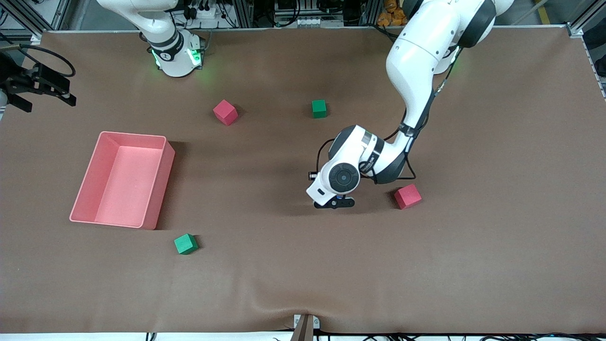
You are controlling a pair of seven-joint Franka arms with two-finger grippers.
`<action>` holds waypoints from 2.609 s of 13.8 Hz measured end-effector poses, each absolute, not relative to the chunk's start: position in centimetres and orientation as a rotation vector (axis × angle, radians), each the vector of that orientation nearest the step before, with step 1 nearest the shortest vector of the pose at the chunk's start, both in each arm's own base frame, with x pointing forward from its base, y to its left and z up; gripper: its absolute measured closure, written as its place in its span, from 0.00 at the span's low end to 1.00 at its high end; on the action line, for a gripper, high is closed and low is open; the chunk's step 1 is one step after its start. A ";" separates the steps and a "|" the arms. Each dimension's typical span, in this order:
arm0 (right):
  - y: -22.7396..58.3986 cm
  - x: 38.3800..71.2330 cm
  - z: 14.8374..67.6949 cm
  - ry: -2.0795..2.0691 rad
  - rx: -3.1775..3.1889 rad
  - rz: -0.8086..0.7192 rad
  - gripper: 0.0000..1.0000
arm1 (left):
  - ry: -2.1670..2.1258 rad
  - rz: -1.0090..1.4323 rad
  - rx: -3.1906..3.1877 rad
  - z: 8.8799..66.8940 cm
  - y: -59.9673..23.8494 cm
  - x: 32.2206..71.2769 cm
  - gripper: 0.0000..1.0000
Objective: Place and upright button with both arms
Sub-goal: 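Lift the button with the left gripper and turn it cap up, then set the button upright on the table and open the left gripper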
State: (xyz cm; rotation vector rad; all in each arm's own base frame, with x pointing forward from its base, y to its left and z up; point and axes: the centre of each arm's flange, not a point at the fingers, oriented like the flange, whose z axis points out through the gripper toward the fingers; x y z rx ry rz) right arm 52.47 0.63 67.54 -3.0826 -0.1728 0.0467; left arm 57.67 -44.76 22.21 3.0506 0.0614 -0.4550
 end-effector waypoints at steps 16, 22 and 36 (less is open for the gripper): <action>0.2 52.5 67.5 -0.160 -3.083 0.048 0.00 | 0.651 0.725 3.131 26.7 -56.6 50.5 0.60; 0.2 52.5 67.5 -0.159 -3.083 0.049 0.00 | 0.687 1.067 3.128 18.6 -58.5 46.4 0.60; 0.0 52.5 67.5 -0.154 -3.083 0.049 0.00 | 0.477 1.355 3.170 12.3 -57.9 44.2 0.60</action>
